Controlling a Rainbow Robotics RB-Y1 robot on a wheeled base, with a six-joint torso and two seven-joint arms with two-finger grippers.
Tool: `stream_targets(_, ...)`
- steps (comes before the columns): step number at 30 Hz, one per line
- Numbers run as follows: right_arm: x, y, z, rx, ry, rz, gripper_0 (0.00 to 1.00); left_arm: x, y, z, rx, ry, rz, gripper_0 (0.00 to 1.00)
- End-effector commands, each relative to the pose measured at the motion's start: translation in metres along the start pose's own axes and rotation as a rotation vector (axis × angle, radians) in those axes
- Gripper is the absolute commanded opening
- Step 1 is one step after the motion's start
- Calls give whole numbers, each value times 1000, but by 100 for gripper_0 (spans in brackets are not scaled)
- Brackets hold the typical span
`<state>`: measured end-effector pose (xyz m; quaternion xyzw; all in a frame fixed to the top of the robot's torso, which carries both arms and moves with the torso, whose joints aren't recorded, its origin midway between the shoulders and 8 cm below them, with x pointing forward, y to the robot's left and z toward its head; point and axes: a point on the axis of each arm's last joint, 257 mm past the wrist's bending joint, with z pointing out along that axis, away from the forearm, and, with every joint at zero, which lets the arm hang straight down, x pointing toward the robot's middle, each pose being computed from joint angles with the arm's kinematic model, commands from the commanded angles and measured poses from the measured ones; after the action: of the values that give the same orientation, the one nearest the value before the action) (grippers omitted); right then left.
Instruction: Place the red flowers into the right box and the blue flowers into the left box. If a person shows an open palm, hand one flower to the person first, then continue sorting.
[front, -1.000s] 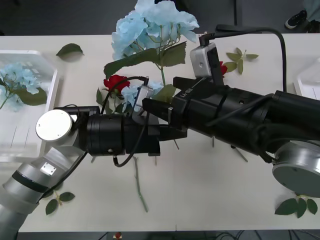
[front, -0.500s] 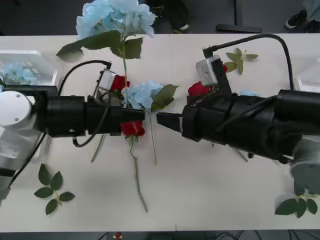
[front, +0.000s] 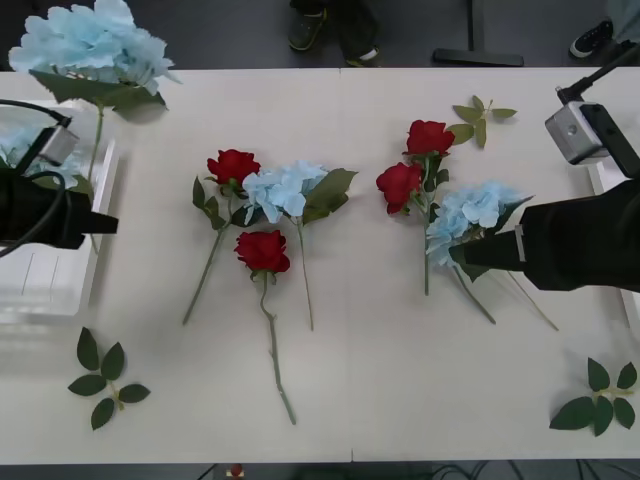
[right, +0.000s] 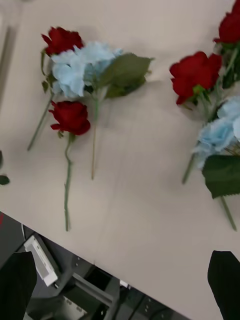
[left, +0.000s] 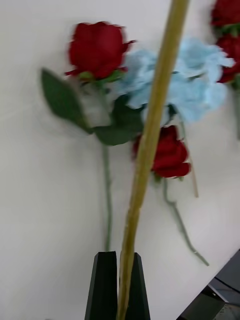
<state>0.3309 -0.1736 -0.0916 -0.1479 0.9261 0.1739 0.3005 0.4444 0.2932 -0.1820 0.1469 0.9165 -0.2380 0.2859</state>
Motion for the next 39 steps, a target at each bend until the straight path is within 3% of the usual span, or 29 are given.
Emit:
stream_targets(1, 16, -36, 7, 80, 116, -49, 100, 3, 36, -35, -155, 37, -67, 0)
stream_targets(15, 33, -149, 59, 336, 296, -202, 100, 52, 132, -98, -605, 150, -400, 0)
stream_targets(23, 41, -189, 86, 349, 342, -210, 100, 72, 149, -102, -734, 221, -400, 0)
stream_targets(29, 39, -206, 110, 328, 307, -173, 100, 71, 180, -102, -842, 187, -411, 0)
stream_targets(39, 48, -221, 146, 347, 299, -175, 100, 81, 217, -77, -859, 150, -471, 0)
